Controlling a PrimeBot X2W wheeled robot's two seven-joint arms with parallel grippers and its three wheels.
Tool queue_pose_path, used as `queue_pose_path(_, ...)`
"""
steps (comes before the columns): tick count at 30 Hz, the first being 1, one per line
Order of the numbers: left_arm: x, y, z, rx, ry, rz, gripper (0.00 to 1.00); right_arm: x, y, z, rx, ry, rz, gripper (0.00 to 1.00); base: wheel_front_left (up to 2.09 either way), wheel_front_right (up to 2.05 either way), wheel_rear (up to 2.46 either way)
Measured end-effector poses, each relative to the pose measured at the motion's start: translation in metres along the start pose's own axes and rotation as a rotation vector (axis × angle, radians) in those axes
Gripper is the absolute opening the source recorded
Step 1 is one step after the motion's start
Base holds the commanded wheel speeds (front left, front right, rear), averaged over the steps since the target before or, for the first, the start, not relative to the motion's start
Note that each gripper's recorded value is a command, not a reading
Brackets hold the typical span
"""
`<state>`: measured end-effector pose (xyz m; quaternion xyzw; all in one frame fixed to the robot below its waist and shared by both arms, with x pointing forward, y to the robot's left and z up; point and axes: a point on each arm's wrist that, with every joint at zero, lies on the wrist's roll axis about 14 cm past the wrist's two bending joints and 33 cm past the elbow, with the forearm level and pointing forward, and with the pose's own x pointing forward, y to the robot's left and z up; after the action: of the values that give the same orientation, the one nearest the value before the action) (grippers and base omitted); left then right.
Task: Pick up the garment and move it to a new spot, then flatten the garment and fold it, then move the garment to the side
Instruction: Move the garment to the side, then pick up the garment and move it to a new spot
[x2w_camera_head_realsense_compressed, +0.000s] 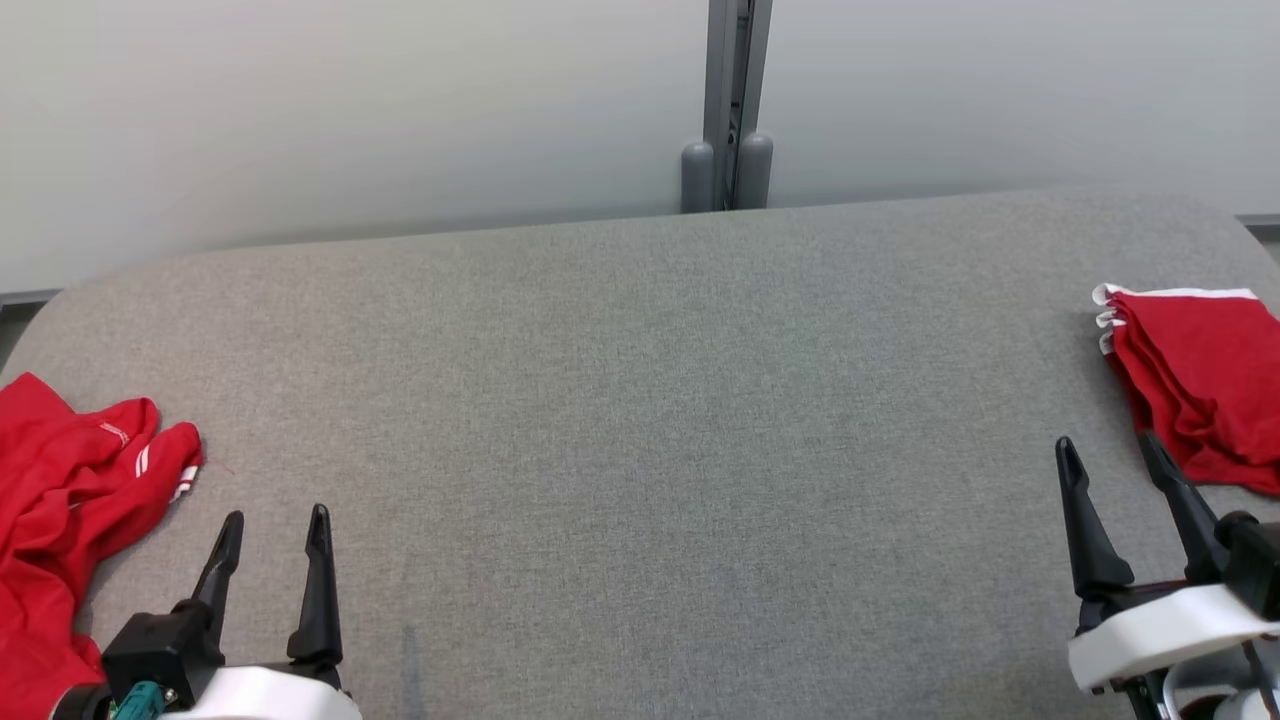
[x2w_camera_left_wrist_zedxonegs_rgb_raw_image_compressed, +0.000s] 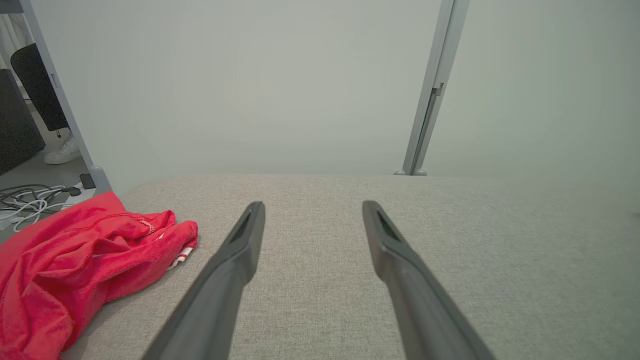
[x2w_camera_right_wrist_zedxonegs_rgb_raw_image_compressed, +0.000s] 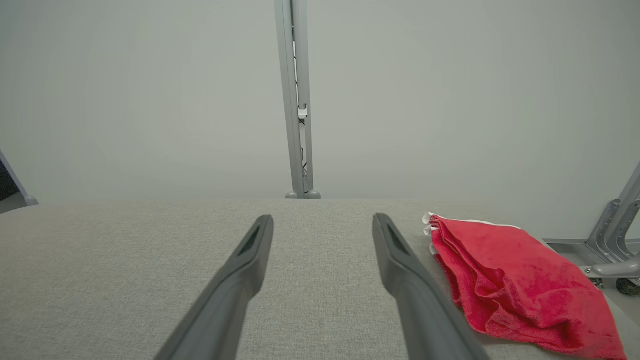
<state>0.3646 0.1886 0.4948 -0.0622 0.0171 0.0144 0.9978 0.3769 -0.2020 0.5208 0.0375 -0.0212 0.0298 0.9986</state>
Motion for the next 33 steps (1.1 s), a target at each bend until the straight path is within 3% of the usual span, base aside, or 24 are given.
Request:
queue_pose_path(11,-0.017,0.0,0.002,0.022,0.015,-0.02,1.0,-0.025,0.002,0.007,0.009,0.001,-0.019,1.0,0.0,0.0,0.0)
queue_pose_path(33,-0.017,-0.008,0.007,0.024,0.025,-0.039,1.0,-0.027,0.0,0.013,0.009,-0.016,-0.028,1.0,0.0,0.0,0.0)
